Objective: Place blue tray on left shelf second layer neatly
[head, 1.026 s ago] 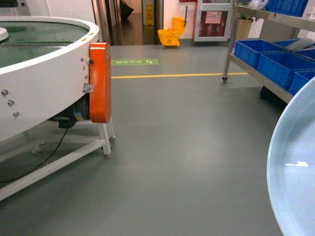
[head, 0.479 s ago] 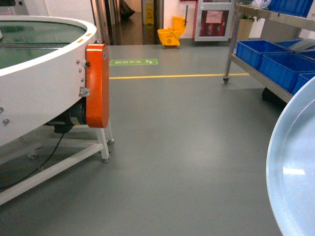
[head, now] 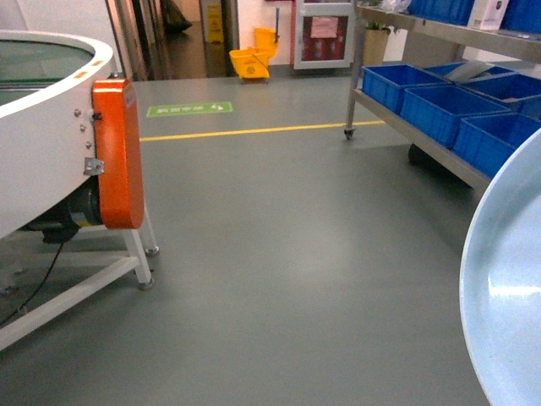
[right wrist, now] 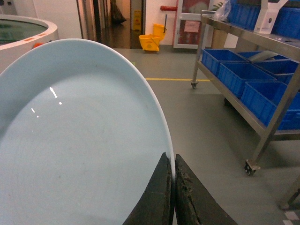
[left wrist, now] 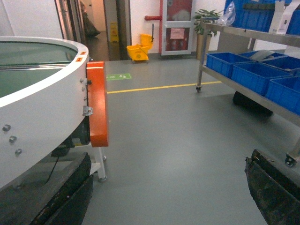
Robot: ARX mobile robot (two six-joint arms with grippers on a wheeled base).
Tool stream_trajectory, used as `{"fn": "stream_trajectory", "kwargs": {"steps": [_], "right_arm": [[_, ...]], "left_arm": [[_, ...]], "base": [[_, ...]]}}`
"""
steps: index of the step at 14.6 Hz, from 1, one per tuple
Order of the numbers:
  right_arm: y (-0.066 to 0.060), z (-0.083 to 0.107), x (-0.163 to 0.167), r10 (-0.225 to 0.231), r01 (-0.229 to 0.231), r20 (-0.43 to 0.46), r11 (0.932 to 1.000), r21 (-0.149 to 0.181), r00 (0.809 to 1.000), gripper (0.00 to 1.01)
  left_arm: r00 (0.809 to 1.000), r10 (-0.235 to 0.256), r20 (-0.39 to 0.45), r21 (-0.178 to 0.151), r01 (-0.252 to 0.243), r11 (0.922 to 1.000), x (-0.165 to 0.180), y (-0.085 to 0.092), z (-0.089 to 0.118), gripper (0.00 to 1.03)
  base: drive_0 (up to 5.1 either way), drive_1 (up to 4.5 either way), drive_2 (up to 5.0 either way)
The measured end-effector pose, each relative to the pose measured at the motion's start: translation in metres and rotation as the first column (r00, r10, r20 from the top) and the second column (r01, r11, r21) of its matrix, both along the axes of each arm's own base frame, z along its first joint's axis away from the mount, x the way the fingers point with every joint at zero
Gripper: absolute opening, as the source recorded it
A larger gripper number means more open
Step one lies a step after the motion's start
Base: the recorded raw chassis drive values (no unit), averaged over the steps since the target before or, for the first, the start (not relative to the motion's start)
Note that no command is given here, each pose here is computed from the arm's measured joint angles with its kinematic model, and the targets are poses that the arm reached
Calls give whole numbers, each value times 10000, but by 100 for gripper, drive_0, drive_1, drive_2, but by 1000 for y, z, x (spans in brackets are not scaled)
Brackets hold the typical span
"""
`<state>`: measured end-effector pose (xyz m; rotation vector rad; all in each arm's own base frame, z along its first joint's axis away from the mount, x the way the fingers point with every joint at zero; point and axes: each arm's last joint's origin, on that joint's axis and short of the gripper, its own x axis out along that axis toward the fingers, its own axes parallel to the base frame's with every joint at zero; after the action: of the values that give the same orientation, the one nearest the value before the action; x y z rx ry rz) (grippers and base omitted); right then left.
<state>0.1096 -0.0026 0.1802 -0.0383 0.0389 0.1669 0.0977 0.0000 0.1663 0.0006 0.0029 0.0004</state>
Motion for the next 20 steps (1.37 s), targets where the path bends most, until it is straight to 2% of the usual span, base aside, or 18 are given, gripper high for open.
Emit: {"fn": "stream_trajectory", "kwargs": {"steps": [20], "right_arm": [[0,0,0,0,0,-1,10000,4,10000,2]], "left_arm": [[10000,4,0,-4,-4,10000,0,0,0,98]], "base": [[-162,-162,-162]]}}
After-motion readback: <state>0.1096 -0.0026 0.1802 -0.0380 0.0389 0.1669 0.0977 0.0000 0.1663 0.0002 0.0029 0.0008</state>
